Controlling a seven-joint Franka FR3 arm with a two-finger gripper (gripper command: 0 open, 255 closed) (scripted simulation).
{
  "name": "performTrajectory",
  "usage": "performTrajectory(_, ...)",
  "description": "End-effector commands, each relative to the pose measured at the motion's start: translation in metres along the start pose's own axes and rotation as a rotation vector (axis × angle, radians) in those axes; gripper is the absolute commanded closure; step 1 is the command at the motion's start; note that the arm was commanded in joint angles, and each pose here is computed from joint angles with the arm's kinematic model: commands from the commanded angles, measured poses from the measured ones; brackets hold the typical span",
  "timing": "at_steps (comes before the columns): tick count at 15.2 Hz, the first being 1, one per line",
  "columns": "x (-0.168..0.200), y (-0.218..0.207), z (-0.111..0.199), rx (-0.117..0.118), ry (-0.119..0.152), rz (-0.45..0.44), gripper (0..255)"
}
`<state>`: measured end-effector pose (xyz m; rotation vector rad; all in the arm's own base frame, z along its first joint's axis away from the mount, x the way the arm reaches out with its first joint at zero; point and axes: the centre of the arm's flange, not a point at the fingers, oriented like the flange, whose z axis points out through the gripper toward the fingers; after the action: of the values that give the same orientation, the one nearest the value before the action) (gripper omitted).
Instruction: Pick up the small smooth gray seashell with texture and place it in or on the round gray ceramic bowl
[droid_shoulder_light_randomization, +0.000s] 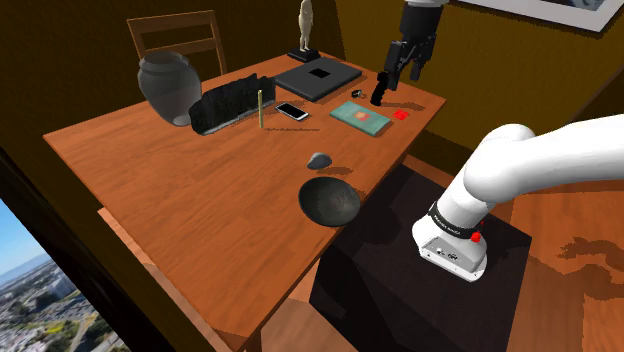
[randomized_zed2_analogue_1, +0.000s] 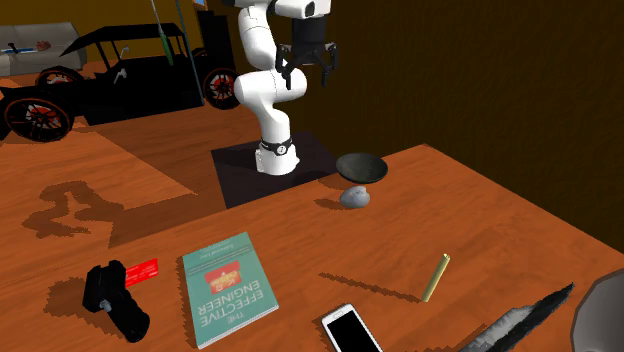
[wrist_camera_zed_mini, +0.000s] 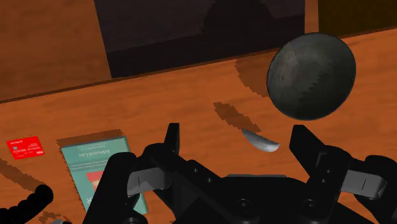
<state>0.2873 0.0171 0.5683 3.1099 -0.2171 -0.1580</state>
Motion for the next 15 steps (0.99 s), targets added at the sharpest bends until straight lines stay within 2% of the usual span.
performTrajectory(1,0.0,0.0,0.0,0.0,0.0,0.0,0)
performTrajectory(15,0.082,-0.071,0.142,-0.139,0.108,-0.721,0)
